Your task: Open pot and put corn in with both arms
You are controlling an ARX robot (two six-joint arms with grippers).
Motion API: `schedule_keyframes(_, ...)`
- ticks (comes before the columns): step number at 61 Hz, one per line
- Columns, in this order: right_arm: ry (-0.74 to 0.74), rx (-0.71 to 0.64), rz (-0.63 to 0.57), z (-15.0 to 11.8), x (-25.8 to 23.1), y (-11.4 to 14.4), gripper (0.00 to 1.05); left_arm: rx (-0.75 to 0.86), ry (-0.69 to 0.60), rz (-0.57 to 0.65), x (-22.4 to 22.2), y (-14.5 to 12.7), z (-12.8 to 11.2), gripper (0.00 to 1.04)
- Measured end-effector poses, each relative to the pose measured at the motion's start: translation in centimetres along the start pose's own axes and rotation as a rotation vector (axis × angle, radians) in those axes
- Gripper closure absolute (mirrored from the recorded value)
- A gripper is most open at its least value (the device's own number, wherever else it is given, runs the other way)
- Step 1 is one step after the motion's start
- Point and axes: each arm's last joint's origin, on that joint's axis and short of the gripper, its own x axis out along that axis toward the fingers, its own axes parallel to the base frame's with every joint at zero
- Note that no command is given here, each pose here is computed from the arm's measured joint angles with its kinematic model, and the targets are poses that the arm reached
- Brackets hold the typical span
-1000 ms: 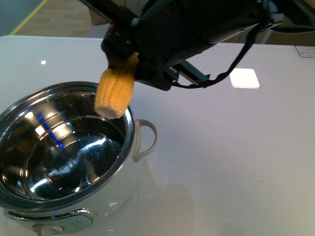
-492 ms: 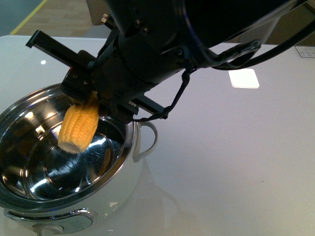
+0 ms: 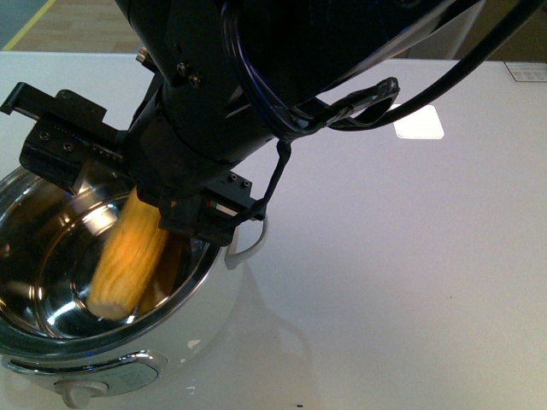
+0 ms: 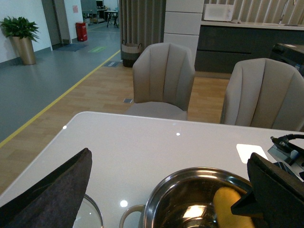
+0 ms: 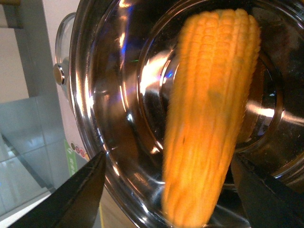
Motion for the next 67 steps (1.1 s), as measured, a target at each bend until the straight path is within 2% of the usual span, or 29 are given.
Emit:
schedule_keyframes(4, -0.022, 0.034, 0.015, 0.3, -0.7, -0.5, 0.08, 0.000, 0.000, 0.000, 0.0, 0.0, 0.0, 0.07)
schedule_keyframes(19, -0.199, 0.132, 0.096, 2.6, -6.7, -2.1, 0.09, 0.000, 0.000, 0.000, 0.0, 0.0, 0.0, 0.07)
schedule_keyframes(26, -0.332, 0.141, 0.041, 3.5, -10.7, -3.9, 0.09, 0.000, 0.000, 0.000, 0.0, 0.0, 0.0, 0.07)
schedule_keyframes(35, -0.494, 0.073, -0.079, 3.4, -16.7, -7.0, 0.09, 0.000, 0.000, 0.000, 0.0, 0.0, 0.0, 0.07)
schedule_keyframes(42, -0.604, -0.004, -0.175, 2.0, -21.6, -9.0, 0.09, 0.000, 0.000, 0.000, 0.0, 0.0, 0.0, 0.07)
schedule_keyframes(51, -0.678, -0.070, -0.277, -0.4, -25.4, -11.2, 0.09, 0.000, 0.000, 0.000, 0.0, 0.0, 0.0, 0.07)
schedule_keyframes(53, -0.819, -0.167, -0.349, -0.9, -25.7, -11.7, 0.15, 0.000, 0.000, 0.001, 0.0, 0.0, 0.0, 0.07)
schedule_keyframes(58, -1.075, -0.342, -0.438, -2.1, -26.1, -12.9, 0.29, 0.000, 0.000, 0.000, 0.0, 0.0, 0.0, 0.07)
schedule_keyframes(62, -1.178, -0.442, -0.464, -3.1, -26.5, -13.5, 0.39, 0.000, 0.000, 0.000, 0.0, 0.0, 0.0, 0.07)
schedule_keyframes(67, -1.232, -0.512, -0.482, -4.2, -27.0, -13.9, 0.53, 0.000, 0.000, 0.000, 0.0, 0.0, 0.0, 0.07)
